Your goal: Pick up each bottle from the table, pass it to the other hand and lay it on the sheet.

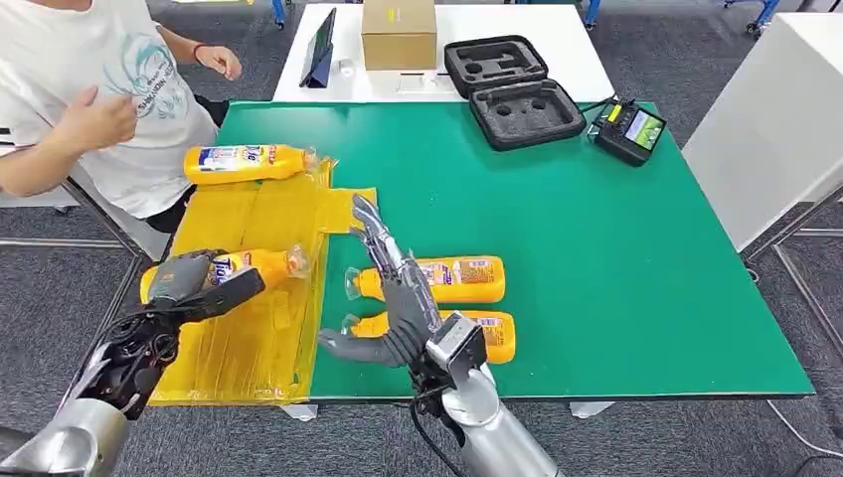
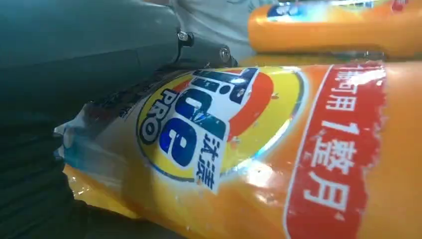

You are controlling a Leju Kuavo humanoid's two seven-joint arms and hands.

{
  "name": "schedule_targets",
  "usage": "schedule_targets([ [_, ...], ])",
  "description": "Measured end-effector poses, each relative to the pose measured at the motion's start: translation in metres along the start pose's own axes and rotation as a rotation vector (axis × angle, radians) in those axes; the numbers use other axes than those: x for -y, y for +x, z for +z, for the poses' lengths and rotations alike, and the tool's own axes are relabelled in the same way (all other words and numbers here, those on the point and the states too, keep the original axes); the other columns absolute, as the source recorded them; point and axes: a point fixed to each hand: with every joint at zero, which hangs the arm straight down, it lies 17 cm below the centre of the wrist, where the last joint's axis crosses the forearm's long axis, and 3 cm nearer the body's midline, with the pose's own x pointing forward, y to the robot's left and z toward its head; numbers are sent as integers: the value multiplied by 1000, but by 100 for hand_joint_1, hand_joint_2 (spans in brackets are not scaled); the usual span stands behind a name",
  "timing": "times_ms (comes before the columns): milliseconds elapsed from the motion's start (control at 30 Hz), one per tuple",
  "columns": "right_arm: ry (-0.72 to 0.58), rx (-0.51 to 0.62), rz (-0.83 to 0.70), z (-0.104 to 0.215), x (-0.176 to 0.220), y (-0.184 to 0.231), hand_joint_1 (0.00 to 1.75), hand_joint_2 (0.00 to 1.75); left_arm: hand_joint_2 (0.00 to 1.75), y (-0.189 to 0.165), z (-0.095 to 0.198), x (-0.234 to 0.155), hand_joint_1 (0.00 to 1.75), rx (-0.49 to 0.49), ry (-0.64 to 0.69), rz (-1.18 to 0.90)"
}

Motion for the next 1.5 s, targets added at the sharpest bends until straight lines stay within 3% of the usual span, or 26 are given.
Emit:
schedule_targets([
  [167, -2, -9, 2, 0, 0, -2, 0, 175, 175, 2, -6, 8, 175, -4, -68, -23],
  [200, -3, -13, 3, 0, 1, -3, 0, 175, 175, 3, -7, 8, 164, -4, -77, -23],
  [233, -5, -17, 5, 0, 1, -4, 0, 175, 175, 4, -8, 10, 148, -3, -92, -26],
  [267, -6, -22, 5, 0, 1, -5, 0, 175, 175, 5, -9, 10, 101, -2, -104, -30],
  [333, -8, -27, 2, -1, 0, -6, 0, 175, 175, 7, -11, 13, 28, 0, -138, -40],
  [367, -8, -31, 1, -2, 0, -6, 0, 175, 175, 8, -12, 15, 3, 2, -155, -46],
  [633, -10, -49, -2, -3, -1, -11, 0, 175, 175, 22, -14, 23, 0, 52, -252, 24],
  [667, -10, -50, -2, -3, -1, -11, 0, 175, 0, 23, -14, 23, 0, 54, -254, 26],
  [767, -13, -54, -2, -3, -1, -12, 0, 175, 0, 31, -14, 24, 0, 81, -275, 80],
  [1067, -34, -82, 2, -1, 3, -19, 0, 175, 0, 74, -4, 18, 0, 178, -380, 599],
  [1200, -34, -88, 2, 0, 3, -21, 0, 175, 0, 80, -4, 16, 0, 184, -371, 700],
  [1333, -37, -98, 12, 0, 4, -23, 0, 175, 0, 88, -7, 3, 0, 195, -299, 906],
  [1433, -36, -106, 20, 3, 3, -26, 0, 175, 0, 83, -9, -11, 0, 192, -188, 1094],
  [1500, -36, -111, 21, 4, 3, -27, 0, 175, 0, 69, -11, -29, 0, 189, -41, 1159],
])
